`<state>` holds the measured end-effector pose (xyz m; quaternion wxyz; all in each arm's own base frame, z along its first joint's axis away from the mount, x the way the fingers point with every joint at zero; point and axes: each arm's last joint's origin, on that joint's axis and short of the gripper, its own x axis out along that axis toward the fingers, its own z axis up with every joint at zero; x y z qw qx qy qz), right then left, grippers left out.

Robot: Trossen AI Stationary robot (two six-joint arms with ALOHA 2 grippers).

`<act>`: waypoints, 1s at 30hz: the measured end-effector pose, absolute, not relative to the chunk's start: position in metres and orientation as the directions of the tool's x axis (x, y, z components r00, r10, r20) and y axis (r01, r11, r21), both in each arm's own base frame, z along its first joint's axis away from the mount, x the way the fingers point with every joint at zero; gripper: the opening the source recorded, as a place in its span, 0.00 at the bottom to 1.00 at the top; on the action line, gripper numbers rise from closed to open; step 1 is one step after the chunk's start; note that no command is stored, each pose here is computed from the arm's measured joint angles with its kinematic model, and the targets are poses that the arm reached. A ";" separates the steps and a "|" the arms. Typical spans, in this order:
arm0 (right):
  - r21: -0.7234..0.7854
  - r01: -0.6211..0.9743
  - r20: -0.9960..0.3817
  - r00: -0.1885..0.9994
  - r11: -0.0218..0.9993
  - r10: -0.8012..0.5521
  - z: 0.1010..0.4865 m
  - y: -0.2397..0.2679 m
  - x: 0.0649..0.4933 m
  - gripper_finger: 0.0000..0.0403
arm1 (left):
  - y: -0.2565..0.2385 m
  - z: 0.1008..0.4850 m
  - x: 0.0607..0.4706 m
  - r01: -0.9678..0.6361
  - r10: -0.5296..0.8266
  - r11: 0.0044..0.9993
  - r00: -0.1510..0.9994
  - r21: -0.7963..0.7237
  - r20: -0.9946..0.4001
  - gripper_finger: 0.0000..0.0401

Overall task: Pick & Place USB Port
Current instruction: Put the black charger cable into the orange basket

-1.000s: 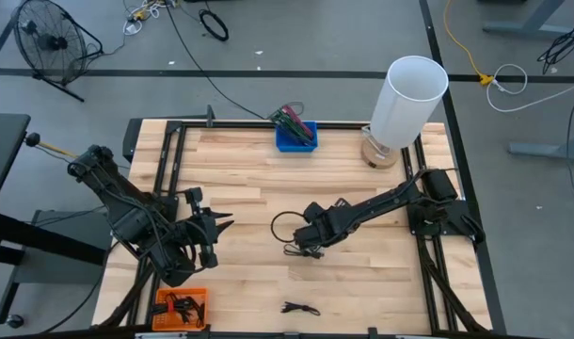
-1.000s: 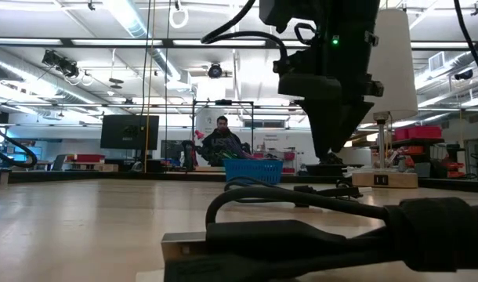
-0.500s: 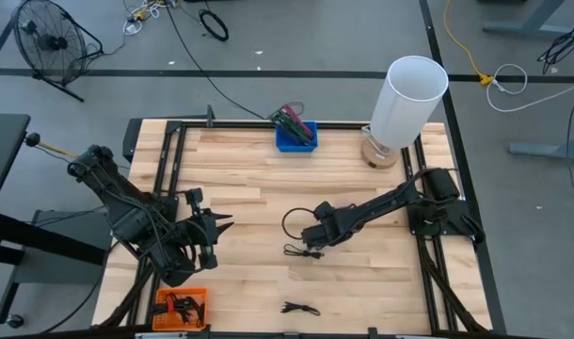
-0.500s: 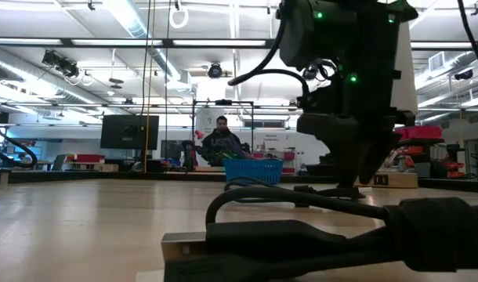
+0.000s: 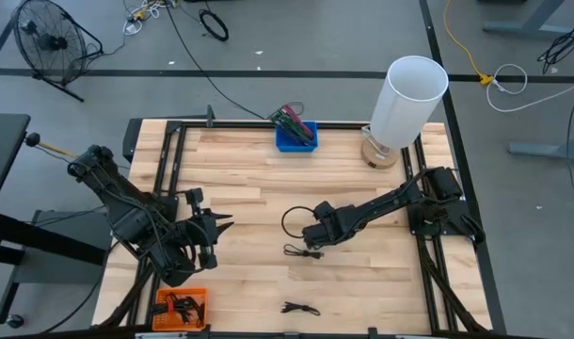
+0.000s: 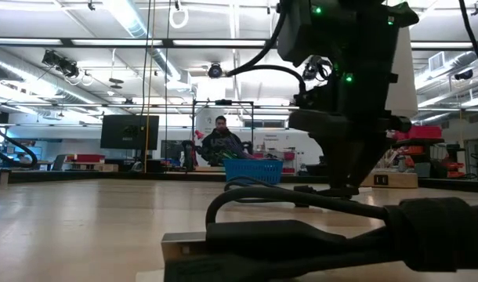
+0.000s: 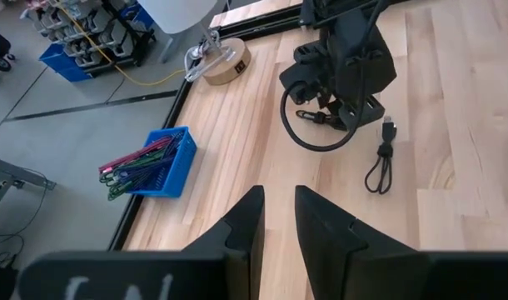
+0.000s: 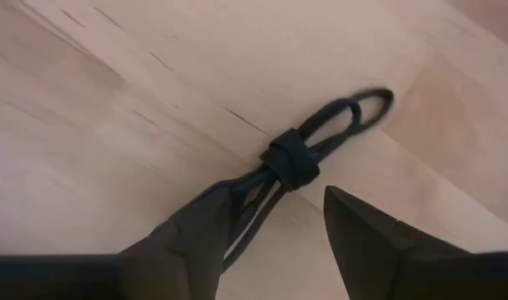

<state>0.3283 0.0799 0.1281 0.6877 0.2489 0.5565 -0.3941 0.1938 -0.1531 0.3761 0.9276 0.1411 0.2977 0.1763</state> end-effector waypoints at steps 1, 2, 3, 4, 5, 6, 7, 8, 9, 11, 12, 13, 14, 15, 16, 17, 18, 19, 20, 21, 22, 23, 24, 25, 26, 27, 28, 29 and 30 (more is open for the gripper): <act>-0.090 0.819 -0.961 0.079 0.567 -0.267 0.128 0.080 0.329 0.49 | -0.153 0.376 0.194 -0.243 0.411 0.898 0.761 0.367 -0.502 0.18; -0.088 0.819 -0.960 0.082 0.567 -0.267 0.128 0.080 0.329 0.48 | -0.153 0.376 0.194 -0.243 0.411 0.898 0.761 0.367 -0.502 0.18; -0.085 0.819 -0.960 0.085 0.567 -0.267 0.128 0.081 0.330 0.47 | -0.153 0.376 0.194 -0.243 0.411 0.898 0.761 0.367 -0.502 0.18; -0.082 0.819 -0.960 0.087 0.567 -0.266 0.128 0.081 0.330 0.46 | -0.153 0.376 0.194 -0.243 0.411 0.898 0.761 0.367 -0.502 0.18; -0.079 0.820 -0.960 0.090 0.567 -0.265 0.128 0.081 0.330 0.45 | -0.153 0.376 0.194 -0.243 0.411 0.898 0.761 0.367 -0.502 0.18; -0.075 0.820 -0.960 0.095 0.568 -0.264 0.128 0.081 0.331 0.44 | -0.153 0.376 0.194 -0.243 0.411 0.898 0.761 0.367 -0.502 0.18; -0.068 0.819 -0.960 0.103 0.570 -0.262 0.128 0.082 0.331 0.43 | -0.153 0.376 0.194 -0.243 0.411 0.898 0.761 0.367 -0.502 0.18; -0.059 0.819 -0.959 0.112 0.571 -0.260 0.128 0.082 0.332 0.42 | -0.153 0.376 0.194 -0.243 0.411 0.898 0.761 0.367 -0.502 0.18; -0.050 0.815 -0.958 0.123 0.577 -0.257 0.128 0.083 0.333 0.41 | -0.153 0.376 0.194 -0.243 0.411 0.898 0.761 0.367 -0.502 0.18; -0.035 0.808 -0.957 0.142 0.589 -0.252 0.127 0.084 0.335 0.38 | -0.153 0.376 0.194 -0.243 0.411 0.898 0.761 0.366 -0.502 0.18; -0.030 0.807 -0.957 0.148 0.590 -0.250 0.126 0.085 0.334 0.37 | -0.153 0.376 0.194 -0.243 0.411 0.898 0.761 0.366 -0.502 0.18; -0.025 0.807 -0.956 0.152 0.591 -0.249 0.124 0.085 0.333 0.36 | -0.153 0.376 0.194 -0.243 0.411 0.898 0.761 0.366 -0.502 0.18; -0.018 0.807 -0.956 0.159 0.591 -0.247 0.123 0.084 0.332 0.34 | -0.153 0.376 0.194 -0.243 0.411 0.898 0.761 0.366 -0.502 0.18; -0.017 0.807 -0.956 0.160 0.590 -0.246 0.121 0.084 0.331 0.33 | -0.153 0.376 0.194 -0.243 0.411 0.898 0.761 0.366 -0.502 0.18; -0.015 0.807 -0.956 0.162 0.590 -0.246 0.120 0.084 0.330 0.32 | -0.153 0.376 0.194 -0.244 0.411 0.898 0.761 0.366 -0.502 0.18; -0.014 0.808 -0.955 0.163 0.590 -0.246 0.119 0.083 0.329 0.31 | -0.153 0.376 0.194 -0.244 0.411 0.898 0.761 0.366 -0.502 0.18; -0.013 0.808 -0.955 0.164 0.589 -0.246 0.118 0.083 0.329 0.30 | -0.153 0.376 0.194 -0.244 0.411 0.898 0.761 0.366 -0.502 0.18; -0.013 0.809 -0.955 0.164 0.588 -0.246 0.118 0.083 0.328 0.28 | -0.153 0.376 0.194 -0.244 0.411 0.898 0.761 0.366 -0.502 0.18; -0.013 0.808 -0.956 0.162 0.589 -0.243 0.118 0.083 0.328 0.26 | -0.153 0.376 0.194 -0.244 0.411 0.898 0.761 0.366 -0.502 0.18; -0.012 0.806 -0.958 0.161 0.591 -0.239 0.118 0.083 0.328 0.24 | -0.153 0.376 0.194 -0.244 0.411 0.898 0.761 0.366 -0.502 0.18; -0.013 0.801 -0.958 0.162 0.599 -0.238 0.118 0.083 0.328 0.21 | -0.153 0.376 0.194 -0.244 0.411 0.898 0.761 0.366 -0.502 0.18; -0.016 0.793 -0.958 0.162 0.610 -0.237 0.118 0.083 0.328 0.17 | -0.153 0.376 0.194 -0.244 0.411 0.898 0.761 0.366 -0.502 0.18; -0.018 0.785 -0.959 0.162 0.620 -0.233 0.118 0.083 0.328 0.13 | -0.153 0.376 0.194 -0.244 0.411 0.898 0.761 0.366 -0.502 0.18; -0.021 0.777 -0.960 0.161 0.629 -0.231 0.118 0.083 0.328 0.08 | -0.153 0.376 0.194 -0.244 0.411 0.898 0.761 0.366 -0.502 0.18; -0.027 0.767 -0.960 0.160 0.641 -0.232 0.118 0.083 0.328 0.04 | -0.153 0.376 0.194 -0.244 0.411 0.898 0.761 0.366 -0.502 0.18; -0.033 0.759 -0.959 0.160 0.651 -0.234 0.118 0.083 0.328 0.03 | -0.153 0.376 0.194 -0.244 0.411 0.898 0.761 0.366 -0.502 0.18; -0.038 0.754 -0.958 0.159 0.656 -0.238 0.118 0.082 0.328 0.02 | -0.153 0.376 0.194 -0.244 0.411 0.898 0.761 0.366 -0.502 0.18; -0.045 0.749 -0.957 0.157 0.661 -0.242 0.118 0.082 0.328 0.03 | -0.153 0.376 0.194 -0.244 0.411 0.898 0.761 0.366 -0.502 0.18; -0.054 0.738 -0.957 0.154 0.672 -0.247 0.119 0.082 0.328 0.02 | -0.153 0.376 0.194 -0.244 0.411 0.898 0.761 0.366 -0.502 0.18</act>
